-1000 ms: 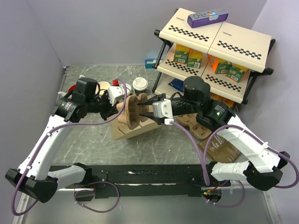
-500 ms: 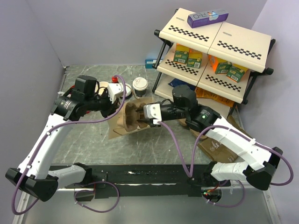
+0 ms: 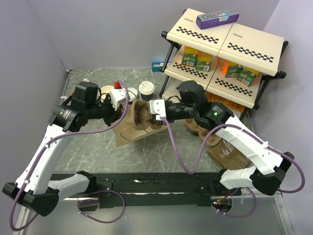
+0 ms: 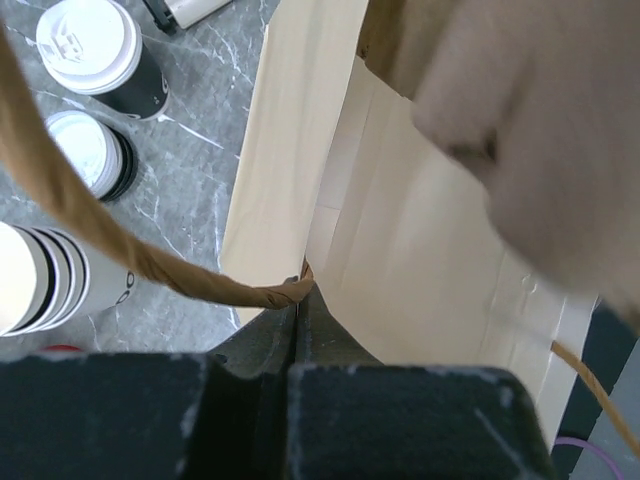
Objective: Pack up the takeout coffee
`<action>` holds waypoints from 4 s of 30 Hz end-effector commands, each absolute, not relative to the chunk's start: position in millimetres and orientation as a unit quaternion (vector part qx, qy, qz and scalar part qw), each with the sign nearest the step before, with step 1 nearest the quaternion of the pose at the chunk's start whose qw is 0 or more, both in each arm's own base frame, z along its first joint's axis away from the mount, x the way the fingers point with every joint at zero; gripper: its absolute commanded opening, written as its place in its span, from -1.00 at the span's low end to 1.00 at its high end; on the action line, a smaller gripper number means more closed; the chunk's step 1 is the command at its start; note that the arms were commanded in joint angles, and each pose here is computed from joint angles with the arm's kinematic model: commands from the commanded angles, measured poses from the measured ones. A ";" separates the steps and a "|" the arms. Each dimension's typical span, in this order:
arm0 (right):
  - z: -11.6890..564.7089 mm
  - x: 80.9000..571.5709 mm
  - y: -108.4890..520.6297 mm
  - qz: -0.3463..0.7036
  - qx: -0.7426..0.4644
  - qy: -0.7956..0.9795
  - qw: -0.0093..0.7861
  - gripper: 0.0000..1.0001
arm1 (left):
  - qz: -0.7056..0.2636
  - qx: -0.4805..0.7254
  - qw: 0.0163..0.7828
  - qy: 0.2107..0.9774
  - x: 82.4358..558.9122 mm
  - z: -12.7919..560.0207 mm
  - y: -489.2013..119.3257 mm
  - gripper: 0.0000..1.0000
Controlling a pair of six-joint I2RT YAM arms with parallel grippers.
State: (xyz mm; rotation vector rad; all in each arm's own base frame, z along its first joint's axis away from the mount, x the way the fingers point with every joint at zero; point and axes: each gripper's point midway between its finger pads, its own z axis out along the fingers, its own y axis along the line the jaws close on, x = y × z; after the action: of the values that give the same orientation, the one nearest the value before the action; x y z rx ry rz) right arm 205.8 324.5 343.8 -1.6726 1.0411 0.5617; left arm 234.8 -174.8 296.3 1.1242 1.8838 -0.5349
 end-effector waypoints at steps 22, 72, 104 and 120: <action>383.5 194.1 297.6 0.305 -0.603 0.449 0.585 -1.00 | -0.208 0.456 0.450 0.739 236.8 296.0 -176.2 -0.99; 262.6 234.3 298.1 0.003 -0.836 0.448 0.318 -1.00 | -0.285 0.449 0.467 0.706 229.3 333.5 -211.0 -0.99; 172.3 252.6 268.1 -0.072 -0.822 0.546 0.144 -1.00 | -0.339 0.443 0.417 0.718 227.1 322.9 -228.2 -0.99; 141.3 258.2 253.8 -0.108 -0.805 0.574 0.106 -0.21 | -0.339 0.448 0.403 0.722 228.4 318.4 -229.1 -0.99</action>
State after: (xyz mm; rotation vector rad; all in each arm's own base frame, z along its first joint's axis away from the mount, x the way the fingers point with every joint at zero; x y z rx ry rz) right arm 261.9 280.9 146.7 -2.3378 1.6106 -0.2181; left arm 231.8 -221.5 282.8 1.1104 1.9674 -0.8286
